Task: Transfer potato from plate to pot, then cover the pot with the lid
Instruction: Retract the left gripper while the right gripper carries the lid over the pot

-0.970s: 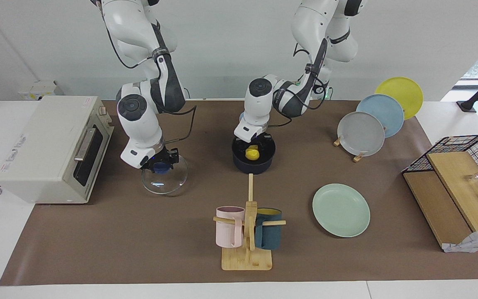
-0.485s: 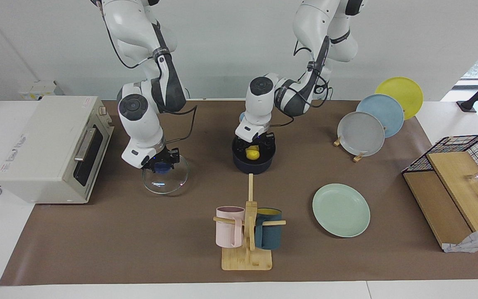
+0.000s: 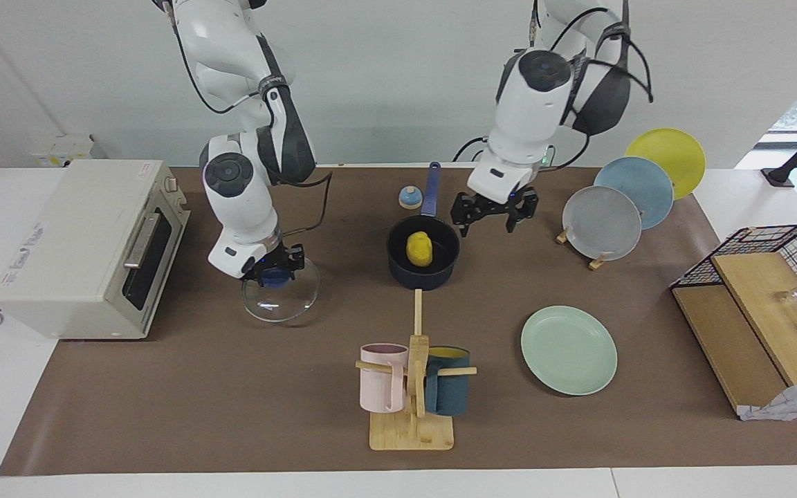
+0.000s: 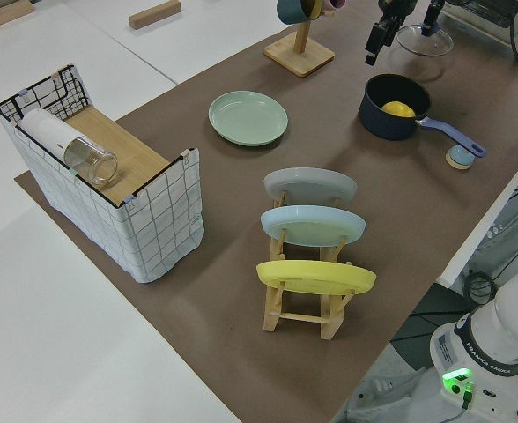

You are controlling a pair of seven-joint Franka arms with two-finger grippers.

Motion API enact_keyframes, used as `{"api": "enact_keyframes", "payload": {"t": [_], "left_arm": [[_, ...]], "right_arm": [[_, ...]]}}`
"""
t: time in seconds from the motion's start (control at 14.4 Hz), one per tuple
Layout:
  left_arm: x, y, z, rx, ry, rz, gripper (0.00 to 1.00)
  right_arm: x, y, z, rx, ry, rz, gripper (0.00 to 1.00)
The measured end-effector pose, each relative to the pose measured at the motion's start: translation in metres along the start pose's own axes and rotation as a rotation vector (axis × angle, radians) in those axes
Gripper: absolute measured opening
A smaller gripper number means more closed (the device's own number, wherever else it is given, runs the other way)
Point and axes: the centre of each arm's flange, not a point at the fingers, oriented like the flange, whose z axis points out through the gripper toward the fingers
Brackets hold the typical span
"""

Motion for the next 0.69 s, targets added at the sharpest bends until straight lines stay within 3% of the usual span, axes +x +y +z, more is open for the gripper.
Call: {"api": "enact_keyframes", "payload": {"t": [0.35,0.69], "left_arm": [[0.043,-0.139,-0.025,0.01,0.016,0.068,1.0],[0.051,-0.177,-0.026,0.013,0.014,0.074,1.0]], "right_arm": [[-0.023,-0.149,-0.06,-0.008,0.027,0.115,0.66],[-0.064,-0.271,-0.065,0.033,0.105,0.197,0.66]]}}
